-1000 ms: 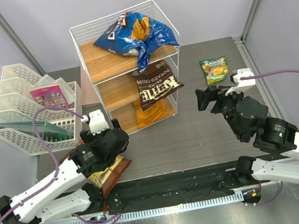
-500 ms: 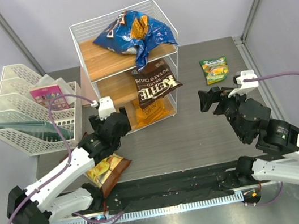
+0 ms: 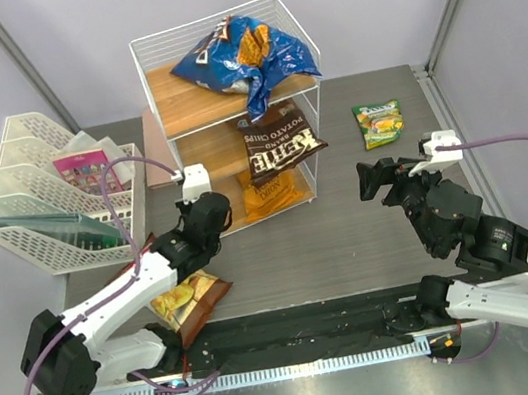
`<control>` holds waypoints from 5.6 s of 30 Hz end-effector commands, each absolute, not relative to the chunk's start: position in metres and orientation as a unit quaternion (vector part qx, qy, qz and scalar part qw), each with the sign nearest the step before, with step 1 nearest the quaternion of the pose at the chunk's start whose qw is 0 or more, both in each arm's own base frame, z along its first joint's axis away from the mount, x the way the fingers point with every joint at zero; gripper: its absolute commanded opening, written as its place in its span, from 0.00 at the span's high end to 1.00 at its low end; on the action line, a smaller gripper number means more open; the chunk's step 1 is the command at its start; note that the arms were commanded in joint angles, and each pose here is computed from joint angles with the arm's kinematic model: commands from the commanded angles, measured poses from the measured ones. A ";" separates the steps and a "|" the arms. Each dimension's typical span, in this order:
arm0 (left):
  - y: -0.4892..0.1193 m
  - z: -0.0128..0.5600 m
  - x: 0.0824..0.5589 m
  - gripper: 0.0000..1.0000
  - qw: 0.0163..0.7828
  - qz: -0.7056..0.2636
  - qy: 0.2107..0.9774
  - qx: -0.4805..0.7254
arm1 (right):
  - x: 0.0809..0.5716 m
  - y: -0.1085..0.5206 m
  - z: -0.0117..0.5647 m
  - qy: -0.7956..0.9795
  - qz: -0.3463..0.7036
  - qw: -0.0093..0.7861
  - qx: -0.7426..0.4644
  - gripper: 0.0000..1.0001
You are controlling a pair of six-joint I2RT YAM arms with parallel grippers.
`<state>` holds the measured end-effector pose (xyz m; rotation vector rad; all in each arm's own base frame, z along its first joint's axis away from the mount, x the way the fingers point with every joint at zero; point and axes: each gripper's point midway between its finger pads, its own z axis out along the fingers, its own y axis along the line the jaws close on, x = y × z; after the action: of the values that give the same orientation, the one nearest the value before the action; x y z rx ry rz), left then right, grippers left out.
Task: Place and organize the chips bags onto the shelf
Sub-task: Adjust the shelf at the center of the board.
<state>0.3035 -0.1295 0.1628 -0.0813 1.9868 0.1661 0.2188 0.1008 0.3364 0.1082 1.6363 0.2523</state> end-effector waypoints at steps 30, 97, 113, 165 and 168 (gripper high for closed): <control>-0.213 0.147 0.286 1.00 0.533 -0.117 0.830 0.116 | 0.220 0.088 0.337 0.719 0.090 0.685 0.073 0.09; -0.282 0.117 0.269 1.00 0.505 -0.180 0.820 0.199 | 0.227 0.089 0.327 0.722 0.060 0.685 0.076 0.05; -0.391 0.106 0.204 1.00 0.450 -0.247 0.784 0.348 | 0.224 0.081 0.332 0.715 0.061 0.691 0.089 0.05; -0.157 0.063 0.281 1.00 0.456 -0.045 0.883 -0.102 | 0.228 0.089 0.329 0.720 0.062 0.687 0.079 0.05; -0.147 0.069 0.283 1.00 0.456 -0.035 0.881 -0.116 | 0.228 0.091 0.328 0.721 0.063 0.686 0.079 0.04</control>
<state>0.3115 -0.2163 0.1491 -0.1480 1.9220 -0.3998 0.2269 0.0893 0.3180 0.1510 1.6350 0.1203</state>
